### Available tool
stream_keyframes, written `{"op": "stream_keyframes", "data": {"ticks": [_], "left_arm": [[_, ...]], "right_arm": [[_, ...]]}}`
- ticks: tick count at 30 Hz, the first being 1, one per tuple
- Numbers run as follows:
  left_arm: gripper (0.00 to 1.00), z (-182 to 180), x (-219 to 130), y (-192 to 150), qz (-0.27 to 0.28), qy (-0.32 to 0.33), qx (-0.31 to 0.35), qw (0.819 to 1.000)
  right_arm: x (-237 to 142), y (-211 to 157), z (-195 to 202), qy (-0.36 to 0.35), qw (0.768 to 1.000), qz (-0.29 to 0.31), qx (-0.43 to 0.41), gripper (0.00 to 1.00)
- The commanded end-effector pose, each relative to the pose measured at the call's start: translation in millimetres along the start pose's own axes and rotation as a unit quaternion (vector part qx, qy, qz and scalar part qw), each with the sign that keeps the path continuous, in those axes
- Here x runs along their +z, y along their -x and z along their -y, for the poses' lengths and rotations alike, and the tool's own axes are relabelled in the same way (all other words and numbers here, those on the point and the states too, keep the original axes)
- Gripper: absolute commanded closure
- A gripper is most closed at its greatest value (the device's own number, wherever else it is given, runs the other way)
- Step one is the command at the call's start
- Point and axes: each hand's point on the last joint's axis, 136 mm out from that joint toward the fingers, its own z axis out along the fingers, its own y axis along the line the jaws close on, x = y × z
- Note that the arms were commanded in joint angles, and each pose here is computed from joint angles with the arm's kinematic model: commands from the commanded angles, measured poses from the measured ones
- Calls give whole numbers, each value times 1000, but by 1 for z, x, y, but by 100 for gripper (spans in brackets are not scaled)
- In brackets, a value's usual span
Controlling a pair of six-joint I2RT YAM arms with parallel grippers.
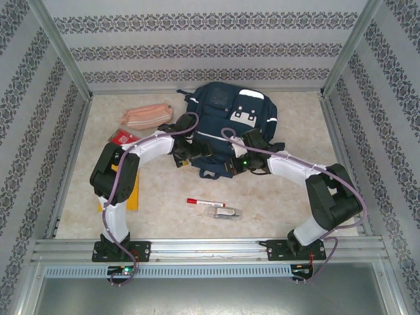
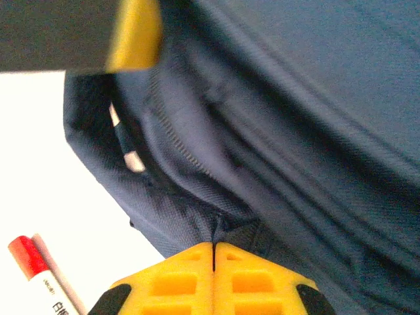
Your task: Pack books, pencil case, and school supplies into a backpack
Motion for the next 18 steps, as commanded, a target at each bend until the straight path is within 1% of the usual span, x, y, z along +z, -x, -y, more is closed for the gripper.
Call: {"op": "stream_keyframes", "data": {"ticks": [1,4,7,8,9,10,11,13,15,16,17,18], "left_arm": [[1,-11,-2,19,7,37,22,999],[1,-24,-10,29,-2,55,17,998],[1,-39,-22,36,7,63,7,998],[1,-41,-27,35,6,60,4,998],[1,-40,-32,33,4,53,6,999],[1,-39,-37,32,2,49,10,999],[1,-37,-45,29,0,45,23,999],[1,-29,-59,24,0,29,59,998],[1,-13,-76,19,14,2,117,993],[1,-4,-83,16,23,-7,153,988],[1,8,-92,12,35,-15,199,979],[1,22,-98,6,50,-18,255,966]], "right_arm": [[13,-14,-31,28,998,-19,-61,100],[26,-25,-51,51,995,-43,-72,100],[27,-29,-61,55,994,-52,-77,99],[23,-26,-61,51,995,-46,-70,83],[17,-23,-59,45,997,-36,-60,70],[10,-18,-59,41,998,-26,-48,63],[1,-13,-56,37,999,-14,-26,58],[-18,-5,-48,28,999,4,23,56],[-40,1,-25,0,996,25,89,54],[-50,1,-11,-19,991,37,125,53],[-63,-1,8,-45,983,51,168,52],[-77,-5,29,-75,971,68,215,51]]}}
